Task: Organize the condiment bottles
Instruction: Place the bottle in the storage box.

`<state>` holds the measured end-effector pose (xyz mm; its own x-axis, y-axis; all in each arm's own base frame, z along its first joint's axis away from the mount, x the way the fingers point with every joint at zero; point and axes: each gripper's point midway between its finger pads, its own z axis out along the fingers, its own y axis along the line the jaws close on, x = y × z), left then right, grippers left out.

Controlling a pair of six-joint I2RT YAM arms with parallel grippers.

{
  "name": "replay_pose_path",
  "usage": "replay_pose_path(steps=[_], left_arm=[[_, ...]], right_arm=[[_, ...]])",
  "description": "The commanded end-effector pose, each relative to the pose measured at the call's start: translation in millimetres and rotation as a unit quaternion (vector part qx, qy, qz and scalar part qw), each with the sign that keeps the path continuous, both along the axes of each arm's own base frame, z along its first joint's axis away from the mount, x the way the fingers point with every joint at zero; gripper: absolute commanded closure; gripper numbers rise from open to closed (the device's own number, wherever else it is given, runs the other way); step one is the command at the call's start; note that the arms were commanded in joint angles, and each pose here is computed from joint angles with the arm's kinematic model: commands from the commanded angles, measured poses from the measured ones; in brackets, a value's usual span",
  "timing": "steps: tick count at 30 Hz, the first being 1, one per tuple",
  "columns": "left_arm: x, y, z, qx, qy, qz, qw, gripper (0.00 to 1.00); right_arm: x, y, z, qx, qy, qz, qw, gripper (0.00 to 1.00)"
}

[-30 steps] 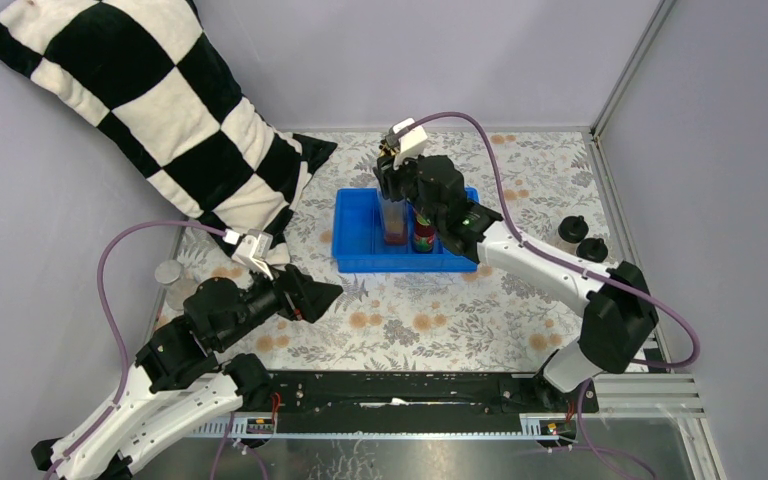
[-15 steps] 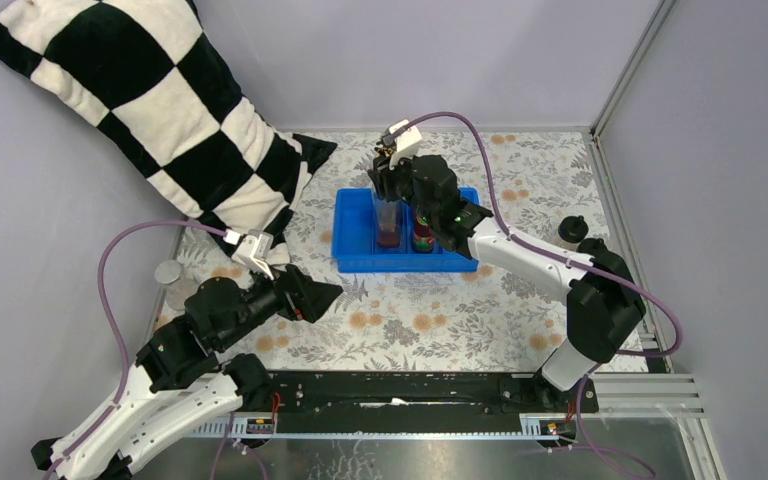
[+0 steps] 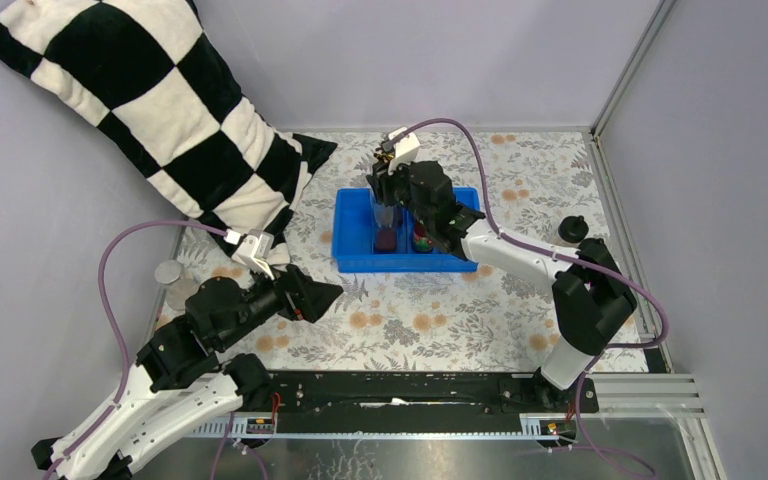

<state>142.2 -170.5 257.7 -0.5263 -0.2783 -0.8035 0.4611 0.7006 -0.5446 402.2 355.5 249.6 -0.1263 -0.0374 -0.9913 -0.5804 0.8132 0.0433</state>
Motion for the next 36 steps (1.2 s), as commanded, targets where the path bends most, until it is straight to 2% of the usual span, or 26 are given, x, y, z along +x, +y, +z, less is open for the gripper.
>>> replay_pose_path(steps=[1, 12, 13, 17, 19, 20, 31, 36], left_arm=[[1.0, -0.2, -0.4, -0.002, 0.001, 0.004, 1.0, 0.01], [1.3, -1.0, -1.5, 0.0, 0.003, 0.004, 1.0, 0.01], [1.2, -0.9, -1.2, 0.0, 0.003, 0.004, 1.0, 0.01], [1.7, -0.8, -1.5, 0.0, 0.003, 0.005, 1.0, 0.01], [2.4, -0.9, -2.4, 0.002, 0.005, 0.006, 1.0, 0.01], [2.6, -1.2, -3.3, 0.003, 0.005, 0.006, 1.0, 0.01], [4.3, -3.6, -7.0, 0.011, 0.012, 0.005, 1.0, 0.01], [4.8, -3.7, -6.9, 0.011, 0.012, 0.006, 1.0, 0.01]], right_arm=[[6.9, 0.1, 36.7, 0.061, -0.051, -0.006, 0.997, 0.97], [1.5, -6.1, 11.7, 0.053, -0.035, -0.011, 0.998, 0.9], [1.3, -6.4, 11.3, 0.053, -0.035, -0.011, 0.998, 0.86], [-1.4, -8.2, 13.8, 0.055, -0.036, -0.01, 0.998, 0.55], [-3.0, -9.6, 17.1, 0.058, -0.038, -0.01, 0.998, 0.34], [-3.5, -10.9, 19.6, 0.06, -0.04, -0.011, 0.997, 0.3], [-21.3, -27.5, 53.8, 0.085, -0.059, -0.012, 0.995, 0.23], [-42.9, -46.5, 86.9, 0.111, -0.076, -0.01, 0.991, 0.2]])
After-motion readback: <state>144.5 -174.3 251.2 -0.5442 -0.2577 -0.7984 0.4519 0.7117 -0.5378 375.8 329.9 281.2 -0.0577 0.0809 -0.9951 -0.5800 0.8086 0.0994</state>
